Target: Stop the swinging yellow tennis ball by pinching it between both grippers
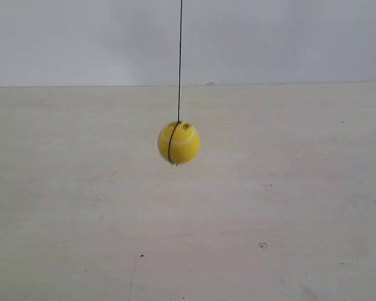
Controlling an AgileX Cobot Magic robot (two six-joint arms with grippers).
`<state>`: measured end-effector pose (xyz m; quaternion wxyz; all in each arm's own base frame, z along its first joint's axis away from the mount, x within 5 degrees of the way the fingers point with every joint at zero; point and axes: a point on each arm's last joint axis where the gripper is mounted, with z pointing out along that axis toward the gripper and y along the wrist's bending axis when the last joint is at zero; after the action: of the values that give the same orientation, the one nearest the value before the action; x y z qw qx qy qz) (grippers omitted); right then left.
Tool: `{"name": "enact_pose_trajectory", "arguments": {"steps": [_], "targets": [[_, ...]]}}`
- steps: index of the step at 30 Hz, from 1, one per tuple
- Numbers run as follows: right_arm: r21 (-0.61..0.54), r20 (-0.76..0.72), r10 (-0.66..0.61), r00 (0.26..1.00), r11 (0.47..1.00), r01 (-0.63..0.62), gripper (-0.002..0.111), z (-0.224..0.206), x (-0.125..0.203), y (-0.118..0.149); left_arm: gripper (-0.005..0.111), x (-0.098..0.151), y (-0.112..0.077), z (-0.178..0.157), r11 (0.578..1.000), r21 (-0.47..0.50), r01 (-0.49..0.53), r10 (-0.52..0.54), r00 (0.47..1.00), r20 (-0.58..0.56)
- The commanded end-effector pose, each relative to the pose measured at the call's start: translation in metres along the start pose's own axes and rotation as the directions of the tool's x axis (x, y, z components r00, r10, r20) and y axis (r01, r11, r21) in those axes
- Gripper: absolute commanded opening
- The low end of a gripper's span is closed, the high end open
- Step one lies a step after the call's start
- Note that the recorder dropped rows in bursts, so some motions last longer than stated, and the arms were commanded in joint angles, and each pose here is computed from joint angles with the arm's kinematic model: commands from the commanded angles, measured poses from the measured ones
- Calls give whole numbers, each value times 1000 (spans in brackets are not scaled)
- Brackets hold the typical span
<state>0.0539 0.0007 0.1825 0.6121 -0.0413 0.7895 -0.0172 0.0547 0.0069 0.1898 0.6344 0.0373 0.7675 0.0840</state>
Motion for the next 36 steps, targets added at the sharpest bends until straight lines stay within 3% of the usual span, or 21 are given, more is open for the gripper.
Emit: {"name": "enact_pose_trajectory", "arguments": {"steps": [1, 8, 9, 10, 11, 13, 16, 17, 21, 27, 31, 34, 36], "targets": [[9, 112, -13, 994, 1000, 12, 0, -1, -10, -1, 5, -11, -1, -1, 1000, 0, -27, 27, 991, 134], [17, 393, -12, 920, 1000, 6, 0, -8, -36, -1, 5, -37, -3, -8, 1000, 21, -16, 5, 906, 423], [12, 431, 0, 902, 1000, -6, 0, -9, -39, -1, 5, -42, -3, -10, 999, 36, 6, -22, 884, 466], [-1, 462, 29, 886, 999, -32, 0, -11, -42, -1, 5, -45, -3, -12, 992, 88, 88, -120, 861, 495], [-14, 487, 56, 872, 998, -57, 0, -12, -44, -1, 5, -47, -3, -14, 977, 140, 160, -210, 833, 512], [-47, 526, 114, 843, 993, -105, 0, -14, -48, -1, 5, -50, -4, -16, 903, 269, 335, -428, 755, 496], [-110, 544, 223, 809, 975, -194, 0, -16, -50, -1, 5, -52, -4, -17, 784, 389, 484, -620, 650, 440], [-134, 544, 263, 797, 965, -227, 0, -16, -51, -1, 5, -52, -4, -17, 763, 405, 503, -644, 636, 425], [-227, 528, 415, 741, 910, -347, 0, -17, -52, -1, 5, -54, -11, -19, 773, 455, 443, -623, 665, 411], [-312, 495, 429, 756, 899, -306, 0, -22, -67, 5, 5, -81, -27, -22, 747, 598, 290, -574, 734, 362], [-414, 410, 393, 823, 884, -216, 0, -16, -81, 17, 5, -99, -41, -12, 697, 698, 163, -487, 822, 294], [-513, 346, 334, 877, 850, -122, 0, -7, -83, 32, 5, -102, -53, 0, 617, 781, 94, -422, 878, 227], [-568, 309, 278, 909, 821, -58, 0, -1, -81, 41, 5, -97, -58, 9, 588, 806, 71, -376, 906, 194]]}}
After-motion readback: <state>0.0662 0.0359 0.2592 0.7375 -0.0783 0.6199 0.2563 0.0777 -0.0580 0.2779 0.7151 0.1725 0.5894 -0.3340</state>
